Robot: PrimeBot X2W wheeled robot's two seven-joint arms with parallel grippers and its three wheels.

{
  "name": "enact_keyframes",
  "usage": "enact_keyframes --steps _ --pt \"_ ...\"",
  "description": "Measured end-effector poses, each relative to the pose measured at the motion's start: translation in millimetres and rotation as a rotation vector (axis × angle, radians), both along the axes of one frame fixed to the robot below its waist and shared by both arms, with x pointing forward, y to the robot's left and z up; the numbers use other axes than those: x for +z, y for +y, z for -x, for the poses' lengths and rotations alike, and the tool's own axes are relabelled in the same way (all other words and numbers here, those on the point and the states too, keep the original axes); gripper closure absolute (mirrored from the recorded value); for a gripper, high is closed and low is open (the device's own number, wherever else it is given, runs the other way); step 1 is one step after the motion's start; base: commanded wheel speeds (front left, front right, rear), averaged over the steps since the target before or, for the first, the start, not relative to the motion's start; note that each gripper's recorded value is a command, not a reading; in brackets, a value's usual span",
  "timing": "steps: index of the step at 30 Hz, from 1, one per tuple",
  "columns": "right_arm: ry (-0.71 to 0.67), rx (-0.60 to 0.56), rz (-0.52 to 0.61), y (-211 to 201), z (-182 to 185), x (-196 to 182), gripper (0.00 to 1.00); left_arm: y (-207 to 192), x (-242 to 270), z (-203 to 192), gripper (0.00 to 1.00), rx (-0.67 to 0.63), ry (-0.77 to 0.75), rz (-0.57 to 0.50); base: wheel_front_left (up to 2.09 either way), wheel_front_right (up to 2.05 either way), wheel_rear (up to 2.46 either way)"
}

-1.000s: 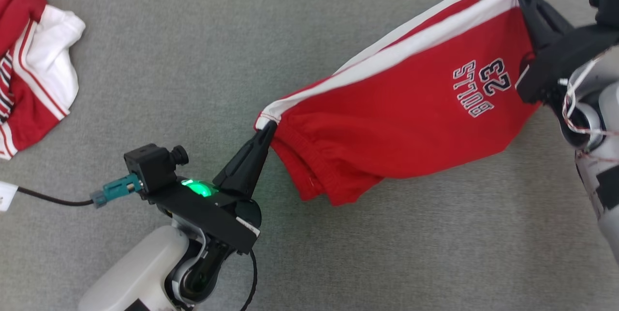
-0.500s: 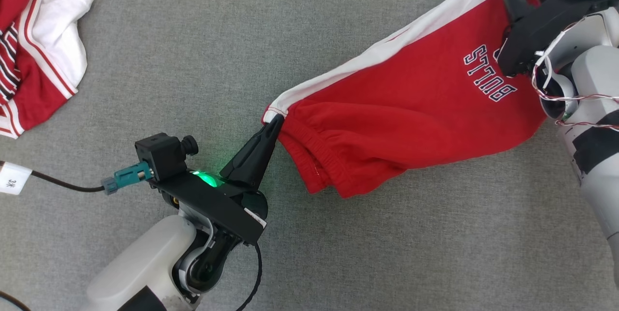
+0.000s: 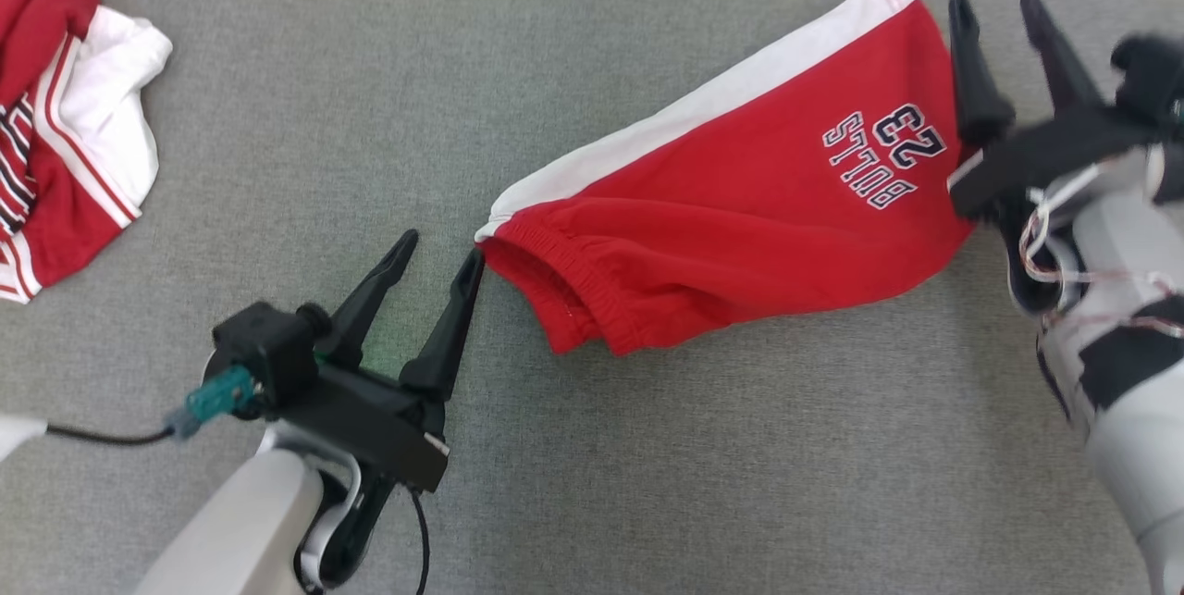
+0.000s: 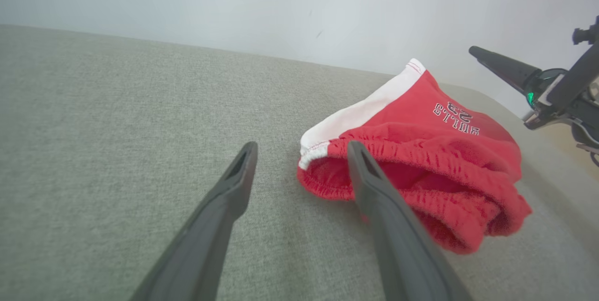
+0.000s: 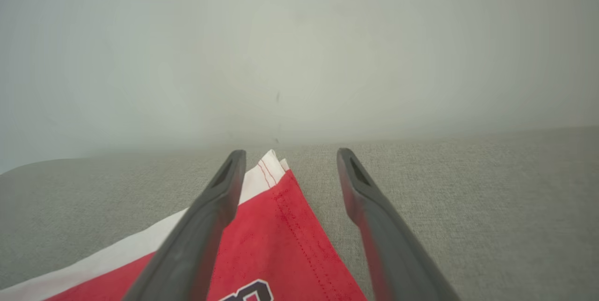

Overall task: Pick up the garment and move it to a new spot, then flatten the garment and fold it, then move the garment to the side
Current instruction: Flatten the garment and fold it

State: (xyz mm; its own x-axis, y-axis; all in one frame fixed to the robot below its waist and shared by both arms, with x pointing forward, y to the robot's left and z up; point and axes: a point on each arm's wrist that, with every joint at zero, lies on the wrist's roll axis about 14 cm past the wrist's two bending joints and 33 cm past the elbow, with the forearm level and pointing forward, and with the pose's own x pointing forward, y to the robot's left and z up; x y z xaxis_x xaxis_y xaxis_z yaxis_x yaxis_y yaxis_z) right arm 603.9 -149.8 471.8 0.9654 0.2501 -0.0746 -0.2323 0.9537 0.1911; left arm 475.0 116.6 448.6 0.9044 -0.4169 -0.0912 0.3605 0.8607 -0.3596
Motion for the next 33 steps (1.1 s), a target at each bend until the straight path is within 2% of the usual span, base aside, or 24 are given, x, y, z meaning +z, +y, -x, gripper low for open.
enact_keyframes --steps 8,19,24,25,26,31,32,33 --pt "0.094 -0.102 -0.024 -38.7 31.8 -26.9 0.00 -3.6 12.4 31.4 0.00 0.014 -0.086 -0.095 0.00 0.00 0.00" --pt "0.251 -0.114 -0.036 -32.0 42.1 -68.5 0.00 -4.7 19.1 76.0 0.00 0.050 -0.097 -0.092 0.00 0.00 0.00" --pt "0.285 -0.112 -0.038 -23.9 39.0 -77.3 0.12 1.1 18.3 83.8 0.00 0.064 -0.090 -0.103 0.00 0.00 0.00" --pt "0.289 -0.112 -0.040 -22.5 38.1 -78.3 0.28 1.8 18.1 84.6 0.00 0.062 -0.090 -0.105 0.00 0.00 0.00" --pt "0.296 -0.113 -0.042 -21.1 37.7 -79.9 0.35 2.6 18.1 85.3 0.00 0.062 -0.091 -0.109 0.00 0.00 0.00" --pt "0.313 -0.097 -0.044 -10.3 39.6 -83.1 0.83 6.5 19.0 87.4 0.00 0.069 -0.092 -0.119 0.00 0.00 0.00" --pt "0.315 -0.094 -0.045 -8.5 40.4 -83.0 1.00 6.9 19.7 87.7 0.00 0.069 -0.094 -0.120 0.00 0.00 0.00" --pt "0.312 -0.092 -0.046 -7.1 40.9 -82.6 1.00 6.8 20.5 87.9 0.00 0.069 -0.097 -0.120 0.00 0.00 0.00"
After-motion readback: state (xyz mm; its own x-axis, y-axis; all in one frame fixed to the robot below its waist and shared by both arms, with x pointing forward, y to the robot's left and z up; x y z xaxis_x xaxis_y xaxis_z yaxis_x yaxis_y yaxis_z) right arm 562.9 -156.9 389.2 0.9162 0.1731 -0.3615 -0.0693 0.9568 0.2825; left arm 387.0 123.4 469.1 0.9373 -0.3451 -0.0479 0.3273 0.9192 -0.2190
